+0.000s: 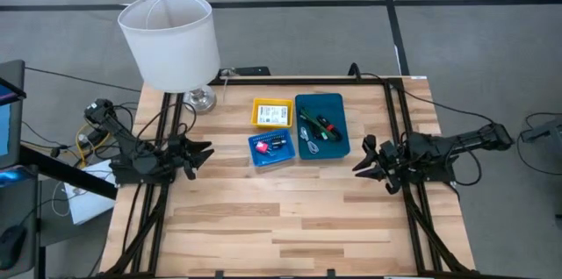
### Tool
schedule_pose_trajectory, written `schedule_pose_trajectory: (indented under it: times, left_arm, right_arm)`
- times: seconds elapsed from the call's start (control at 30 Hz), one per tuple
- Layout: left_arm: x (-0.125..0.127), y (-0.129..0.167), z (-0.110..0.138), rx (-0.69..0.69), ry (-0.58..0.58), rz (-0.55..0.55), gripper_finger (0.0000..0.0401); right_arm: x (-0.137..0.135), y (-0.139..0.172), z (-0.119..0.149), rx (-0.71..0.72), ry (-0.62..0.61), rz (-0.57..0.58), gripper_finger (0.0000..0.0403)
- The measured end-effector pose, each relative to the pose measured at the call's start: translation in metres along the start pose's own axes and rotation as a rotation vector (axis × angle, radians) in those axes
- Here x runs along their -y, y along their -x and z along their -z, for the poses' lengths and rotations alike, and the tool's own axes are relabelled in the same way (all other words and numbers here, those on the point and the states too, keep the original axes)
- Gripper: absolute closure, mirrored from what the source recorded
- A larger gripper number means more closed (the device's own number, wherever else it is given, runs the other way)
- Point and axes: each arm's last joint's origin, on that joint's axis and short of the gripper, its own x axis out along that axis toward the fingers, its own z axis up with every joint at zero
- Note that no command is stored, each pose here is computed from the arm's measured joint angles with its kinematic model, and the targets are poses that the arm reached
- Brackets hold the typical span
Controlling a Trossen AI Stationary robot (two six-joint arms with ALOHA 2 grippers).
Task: Pick and place items into bin
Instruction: Stack the white card reader box on top of the white card reader box in the yellow bin
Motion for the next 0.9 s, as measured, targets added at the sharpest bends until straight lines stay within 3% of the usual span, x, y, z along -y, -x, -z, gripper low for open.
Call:
schedule_pose_trajectory:
  times: [0.9]
  left_arm:
    - [0.0004, -0.0001, 0.0006, -0.01, -0.077, 0.013, 0.0211]
  right_arm:
    - [0.0002, 0.0, 0.0009, -0.006, 0.0, 0.001, 0.0326]
